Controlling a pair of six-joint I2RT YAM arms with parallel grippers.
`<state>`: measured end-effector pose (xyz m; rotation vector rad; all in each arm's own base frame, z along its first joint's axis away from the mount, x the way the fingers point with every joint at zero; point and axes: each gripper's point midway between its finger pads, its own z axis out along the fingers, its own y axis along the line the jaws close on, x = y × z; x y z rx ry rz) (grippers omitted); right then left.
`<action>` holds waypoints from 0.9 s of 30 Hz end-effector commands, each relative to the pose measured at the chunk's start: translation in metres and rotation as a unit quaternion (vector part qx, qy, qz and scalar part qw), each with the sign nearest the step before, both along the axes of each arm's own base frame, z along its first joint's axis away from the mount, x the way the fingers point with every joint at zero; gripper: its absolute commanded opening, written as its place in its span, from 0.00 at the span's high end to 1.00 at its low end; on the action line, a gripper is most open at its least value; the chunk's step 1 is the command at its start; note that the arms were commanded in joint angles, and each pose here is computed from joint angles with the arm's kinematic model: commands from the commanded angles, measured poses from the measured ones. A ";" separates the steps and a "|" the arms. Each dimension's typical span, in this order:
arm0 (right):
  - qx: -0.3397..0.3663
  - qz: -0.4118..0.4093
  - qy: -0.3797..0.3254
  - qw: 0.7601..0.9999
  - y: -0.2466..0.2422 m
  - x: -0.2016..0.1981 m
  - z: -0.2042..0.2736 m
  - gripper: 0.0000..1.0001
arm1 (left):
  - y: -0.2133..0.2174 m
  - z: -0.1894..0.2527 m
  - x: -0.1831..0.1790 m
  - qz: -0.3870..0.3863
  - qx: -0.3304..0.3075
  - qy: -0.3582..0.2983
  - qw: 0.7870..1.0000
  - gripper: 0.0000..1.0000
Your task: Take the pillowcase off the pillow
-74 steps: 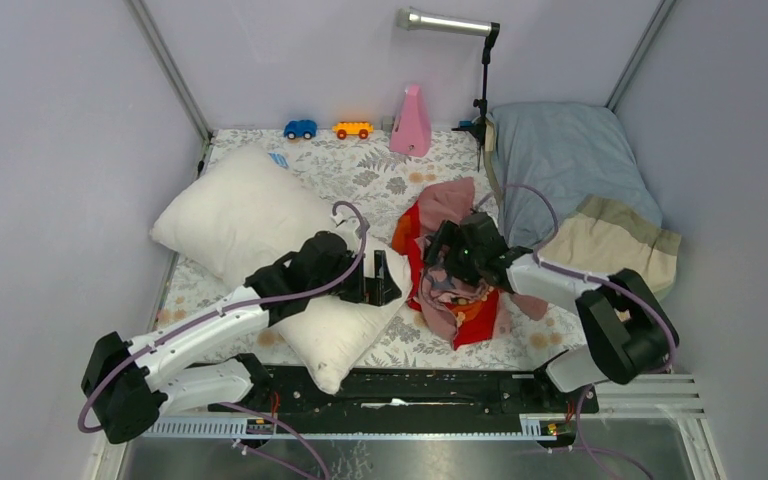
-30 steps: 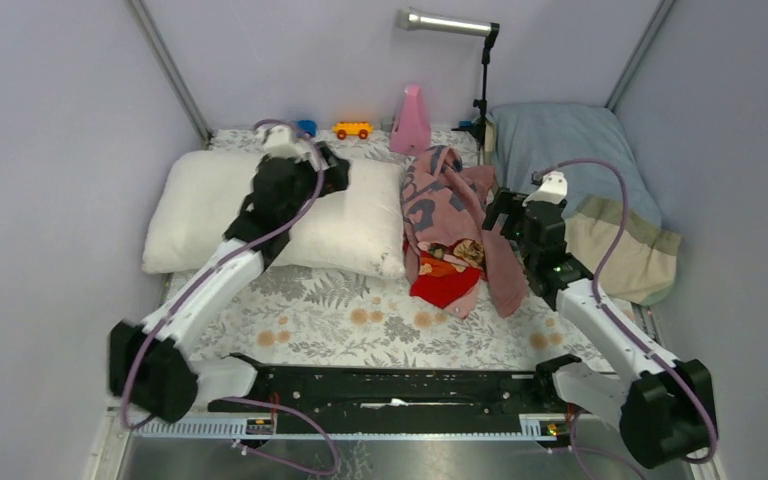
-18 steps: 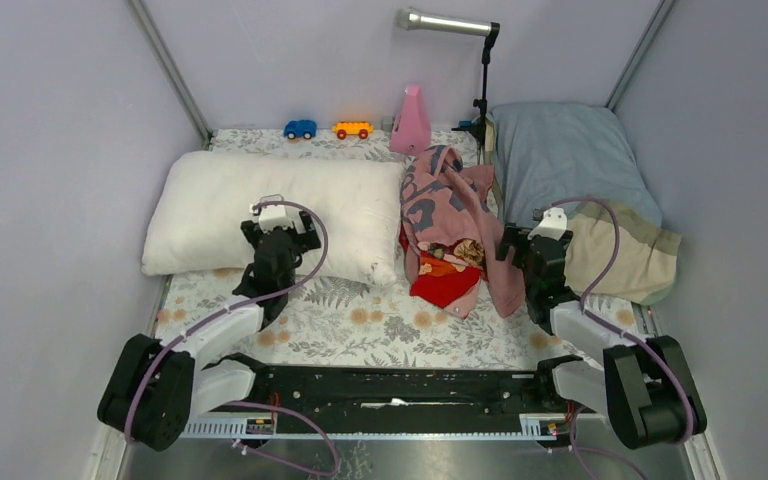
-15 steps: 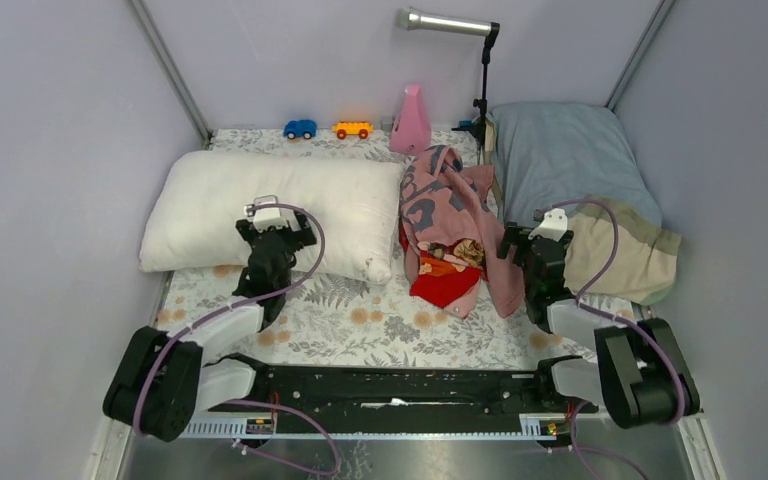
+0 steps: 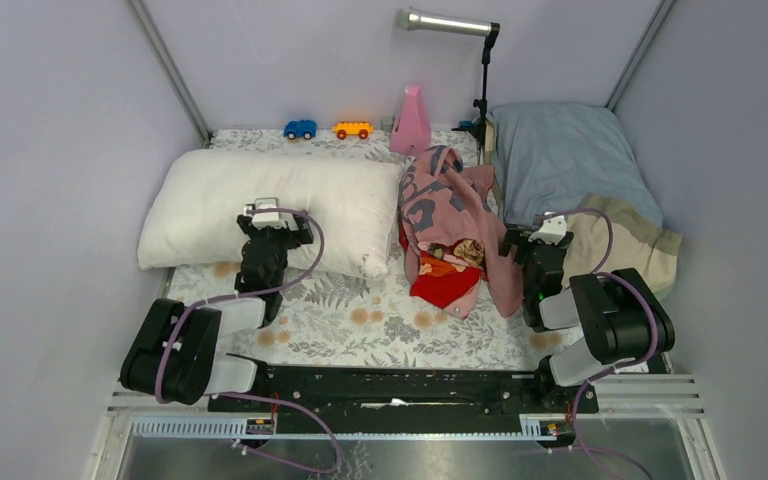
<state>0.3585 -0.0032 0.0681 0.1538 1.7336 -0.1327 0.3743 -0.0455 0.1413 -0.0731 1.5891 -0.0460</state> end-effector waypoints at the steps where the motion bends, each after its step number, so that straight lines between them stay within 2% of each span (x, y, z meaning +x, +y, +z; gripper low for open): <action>1: -0.008 -0.029 -0.021 0.999 -0.015 0.005 0.010 0.00 | 0.017 -0.025 -0.004 0.008 0.039 0.042 0.998 0.09; 4: -0.007 -0.028 -0.019 0.999 -0.015 0.005 0.009 0.00 | 0.020 -0.028 0.005 -0.003 0.036 0.053 0.998 0.09; 7: -0.006 -0.029 -0.020 0.999 -0.015 0.004 0.009 0.00 | 0.029 -0.028 0.003 0.003 0.030 0.015 0.999 0.06; 14: -0.006 -0.029 -0.020 0.999 -0.015 0.004 0.009 0.00 | 0.035 -0.045 0.007 0.001 0.014 0.037 0.999 0.01; 27: -0.006 -0.030 -0.020 0.999 -0.016 0.004 0.009 0.00 | 0.035 -0.043 0.008 0.002 0.013 0.036 0.999 0.01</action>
